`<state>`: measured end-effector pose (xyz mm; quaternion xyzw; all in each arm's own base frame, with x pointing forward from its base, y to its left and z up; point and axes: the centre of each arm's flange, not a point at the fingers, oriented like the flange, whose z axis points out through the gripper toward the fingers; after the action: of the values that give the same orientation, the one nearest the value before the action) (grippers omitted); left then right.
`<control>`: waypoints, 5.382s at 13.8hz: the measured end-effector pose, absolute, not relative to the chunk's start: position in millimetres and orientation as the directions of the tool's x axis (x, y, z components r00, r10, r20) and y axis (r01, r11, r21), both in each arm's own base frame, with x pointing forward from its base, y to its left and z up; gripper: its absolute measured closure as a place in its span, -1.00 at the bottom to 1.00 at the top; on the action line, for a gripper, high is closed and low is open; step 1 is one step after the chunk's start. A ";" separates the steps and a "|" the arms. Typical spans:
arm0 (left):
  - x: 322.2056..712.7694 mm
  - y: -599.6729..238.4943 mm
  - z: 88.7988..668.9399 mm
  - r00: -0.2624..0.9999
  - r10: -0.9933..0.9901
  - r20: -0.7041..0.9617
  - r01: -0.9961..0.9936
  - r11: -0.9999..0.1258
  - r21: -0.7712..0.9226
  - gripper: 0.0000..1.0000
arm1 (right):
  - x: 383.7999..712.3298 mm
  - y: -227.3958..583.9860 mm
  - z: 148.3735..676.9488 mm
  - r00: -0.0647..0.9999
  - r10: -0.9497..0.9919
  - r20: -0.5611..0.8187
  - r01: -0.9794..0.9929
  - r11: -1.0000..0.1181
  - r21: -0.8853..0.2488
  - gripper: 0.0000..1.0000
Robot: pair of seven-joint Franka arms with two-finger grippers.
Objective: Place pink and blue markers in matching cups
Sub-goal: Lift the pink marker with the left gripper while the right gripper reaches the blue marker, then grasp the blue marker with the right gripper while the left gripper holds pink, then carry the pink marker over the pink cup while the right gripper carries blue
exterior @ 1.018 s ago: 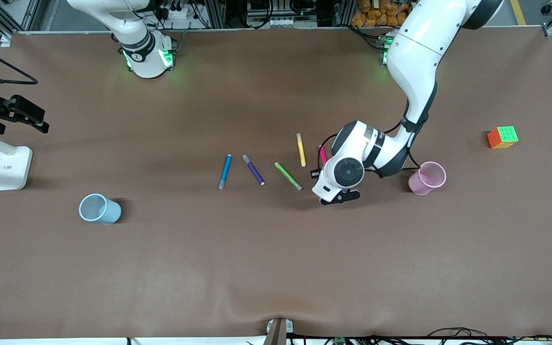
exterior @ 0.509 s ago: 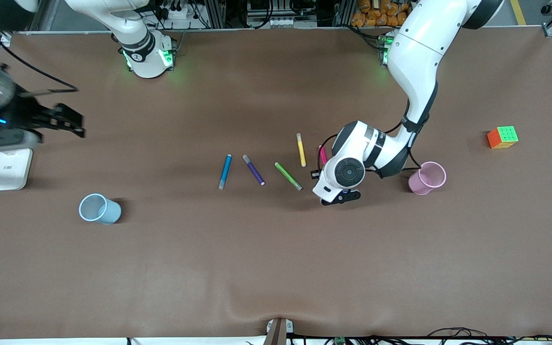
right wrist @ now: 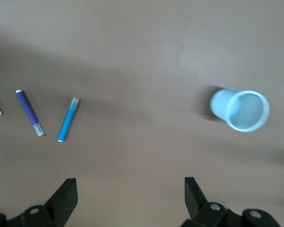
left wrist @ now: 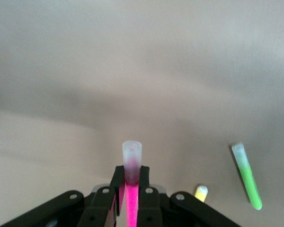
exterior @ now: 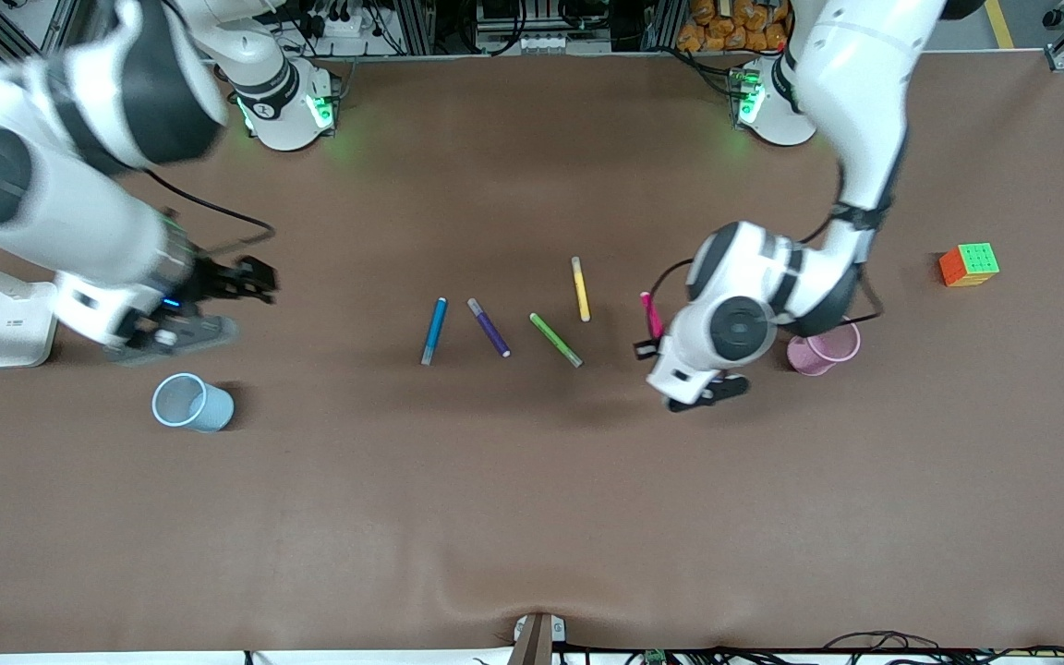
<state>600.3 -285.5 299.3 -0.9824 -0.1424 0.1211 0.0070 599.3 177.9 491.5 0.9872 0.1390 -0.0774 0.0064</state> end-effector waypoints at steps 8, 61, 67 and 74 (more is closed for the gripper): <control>640.6 -171.8 430.1 0.942 0.325 -0.085 0.316 -0.943 -0.107 0.68 | 639.8 205.7 340.7 0.972 0.134 -0.192 0.125 -0.990 -0.058 -1.00; 609.6 -97.2 302.2 0.577 0.726 0.375 0.792 -0.385 -0.473 0.68 | 648.6 219.6 367.2 0.777 0.545 0.315 0.580 -0.815 -0.020 0.66; 606.0 -105.3 281.2 0.571 0.714 0.405 0.796 -0.359 -0.488 0.68 | 655.1 131.9 362.6 0.701 0.629 0.337 0.708 -0.672 -0.216 0.66; 607.1 -111.5 279.3 0.544 0.724 0.424 0.815 -0.338 -0.470 0.20 | 652.6 51.9 368.7 0.534 0.754 0.381 0.844 -0.447 -0.298 0.66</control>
<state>607.1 -111.5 279.3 -0.8149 -0.4722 -0.0698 0.3288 652.6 51.9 368.7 0.8450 0.4728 0.0966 -0.2306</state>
